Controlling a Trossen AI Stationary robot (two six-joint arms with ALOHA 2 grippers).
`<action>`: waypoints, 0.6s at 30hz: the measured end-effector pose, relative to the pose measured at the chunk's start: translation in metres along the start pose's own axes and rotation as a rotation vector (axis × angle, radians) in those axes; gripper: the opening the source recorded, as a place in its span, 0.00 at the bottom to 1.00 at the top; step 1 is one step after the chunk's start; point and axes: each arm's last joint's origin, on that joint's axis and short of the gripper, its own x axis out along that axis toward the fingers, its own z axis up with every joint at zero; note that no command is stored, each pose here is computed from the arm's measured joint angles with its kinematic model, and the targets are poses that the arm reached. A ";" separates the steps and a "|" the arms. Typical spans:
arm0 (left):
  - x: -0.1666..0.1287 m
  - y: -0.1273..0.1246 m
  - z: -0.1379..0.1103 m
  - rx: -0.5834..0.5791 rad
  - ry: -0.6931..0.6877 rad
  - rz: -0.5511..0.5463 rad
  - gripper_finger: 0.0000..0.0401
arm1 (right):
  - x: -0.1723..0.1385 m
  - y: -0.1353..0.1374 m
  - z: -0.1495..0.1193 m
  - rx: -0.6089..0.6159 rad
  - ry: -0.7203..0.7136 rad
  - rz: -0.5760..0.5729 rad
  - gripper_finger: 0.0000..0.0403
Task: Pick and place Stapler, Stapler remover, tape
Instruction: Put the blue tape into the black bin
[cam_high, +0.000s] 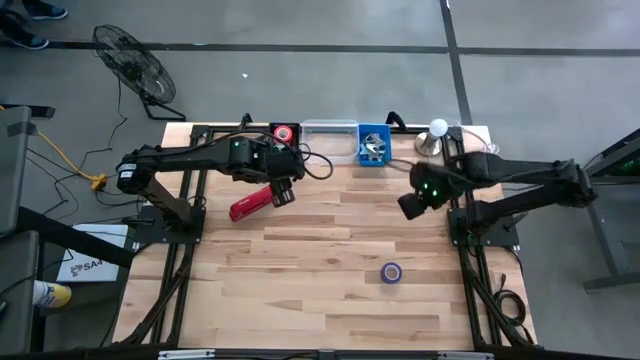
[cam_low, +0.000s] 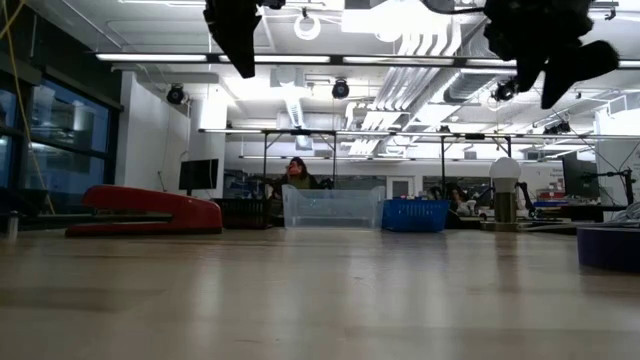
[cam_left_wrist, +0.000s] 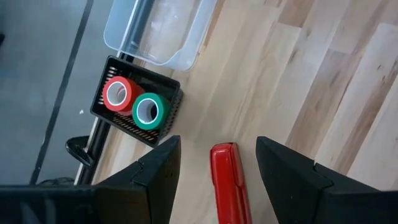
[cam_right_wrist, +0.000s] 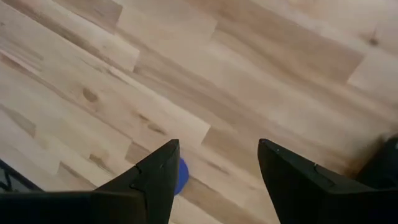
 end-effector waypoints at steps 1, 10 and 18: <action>0.000 0.000 0.000 0.000 0.001 -0.003 0.51 | 0.001 0.003 -0.004 0.014 0.003 -0.008 0.52; 0.000 0.000 0.000 0.004 0.003 -0.016 0.51 | 0.027 0.032 -0.041 0.021 0.051 -0.118 0.52; 0.000 0.000 0.000 0.005 0.006 -0.015 0.51 | 0.060 0.058 -0.069 0.029 0.108 -0.177 0.52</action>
